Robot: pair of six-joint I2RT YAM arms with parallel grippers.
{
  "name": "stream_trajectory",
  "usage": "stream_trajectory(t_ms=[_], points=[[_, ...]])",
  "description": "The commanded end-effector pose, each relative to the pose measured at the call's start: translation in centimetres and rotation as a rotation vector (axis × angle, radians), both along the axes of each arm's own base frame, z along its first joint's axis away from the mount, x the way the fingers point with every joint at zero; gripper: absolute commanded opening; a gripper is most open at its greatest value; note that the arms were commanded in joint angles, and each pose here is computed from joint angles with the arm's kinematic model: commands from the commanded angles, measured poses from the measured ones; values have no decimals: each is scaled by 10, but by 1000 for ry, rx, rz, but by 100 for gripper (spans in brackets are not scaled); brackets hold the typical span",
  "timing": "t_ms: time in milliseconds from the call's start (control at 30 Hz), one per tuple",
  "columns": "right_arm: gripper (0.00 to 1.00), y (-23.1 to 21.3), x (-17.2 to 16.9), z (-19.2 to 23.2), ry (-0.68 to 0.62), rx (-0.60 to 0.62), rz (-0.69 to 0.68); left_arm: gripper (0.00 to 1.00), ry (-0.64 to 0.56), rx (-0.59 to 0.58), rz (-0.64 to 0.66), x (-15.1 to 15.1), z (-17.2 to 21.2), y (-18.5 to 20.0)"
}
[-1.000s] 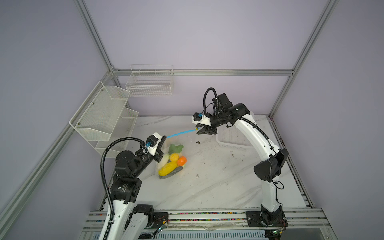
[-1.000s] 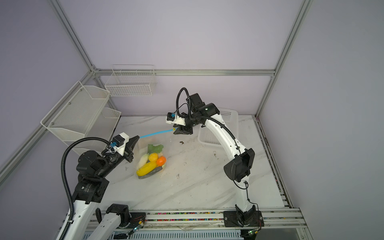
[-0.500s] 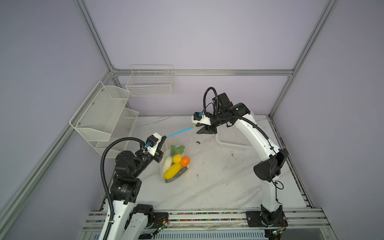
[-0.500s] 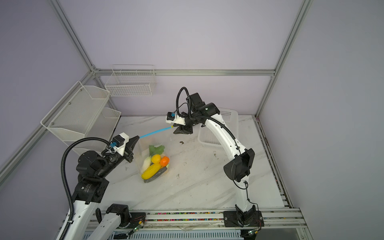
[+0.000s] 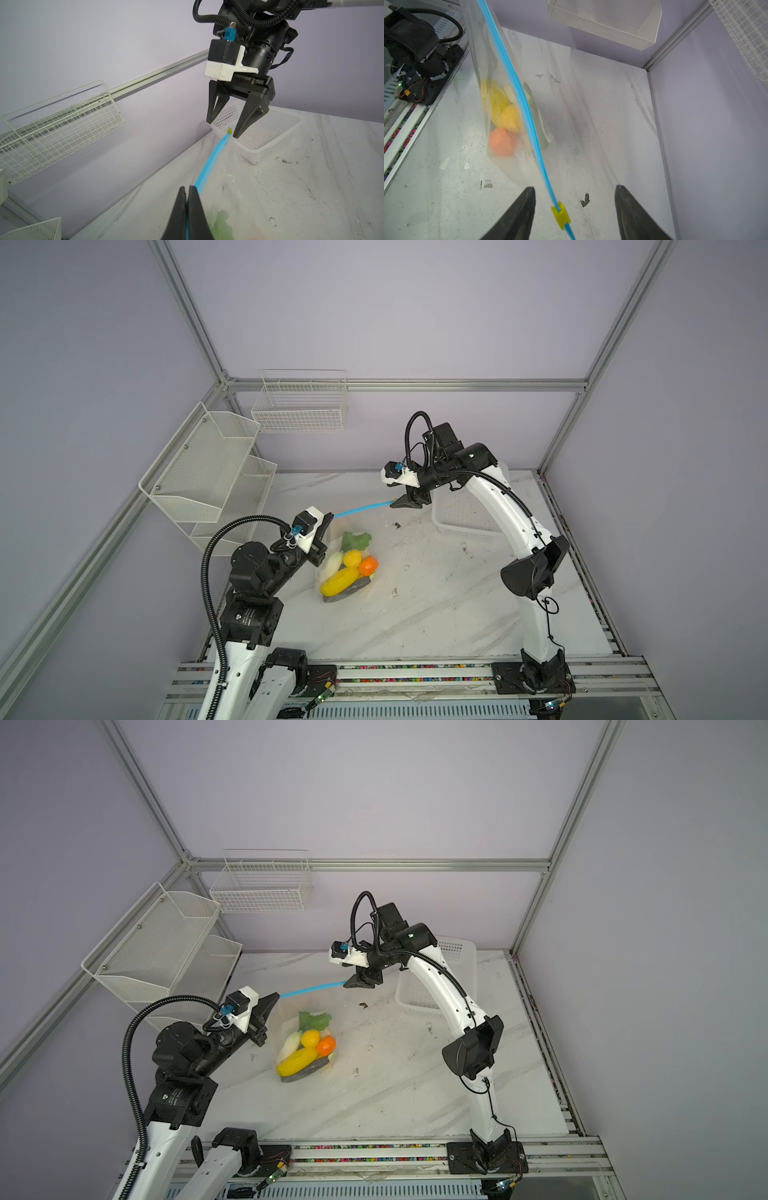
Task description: Place the food in the zip-top bag and seal the zipper
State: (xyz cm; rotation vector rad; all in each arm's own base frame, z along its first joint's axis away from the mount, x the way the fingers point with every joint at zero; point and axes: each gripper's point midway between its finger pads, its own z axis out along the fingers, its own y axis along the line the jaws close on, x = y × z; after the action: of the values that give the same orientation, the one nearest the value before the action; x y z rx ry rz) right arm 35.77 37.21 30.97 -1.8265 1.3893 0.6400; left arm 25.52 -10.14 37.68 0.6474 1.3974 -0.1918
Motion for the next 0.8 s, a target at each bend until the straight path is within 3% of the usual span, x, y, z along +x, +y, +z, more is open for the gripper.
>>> stream_trajectory(t_ms=[0, 267, 767], points=[[63, 1, -15, -9, 58, -12, 58, 0, -79, 11, -11, -4, 15, -1], [48, -5, -17, -10, 45, -37, 38, 0, -74, 14, -4, -2, 12, 0], [33, -11, -15, -6, 33, -49, 11, 0, -70, 17, 18, -2, 11, 3]])
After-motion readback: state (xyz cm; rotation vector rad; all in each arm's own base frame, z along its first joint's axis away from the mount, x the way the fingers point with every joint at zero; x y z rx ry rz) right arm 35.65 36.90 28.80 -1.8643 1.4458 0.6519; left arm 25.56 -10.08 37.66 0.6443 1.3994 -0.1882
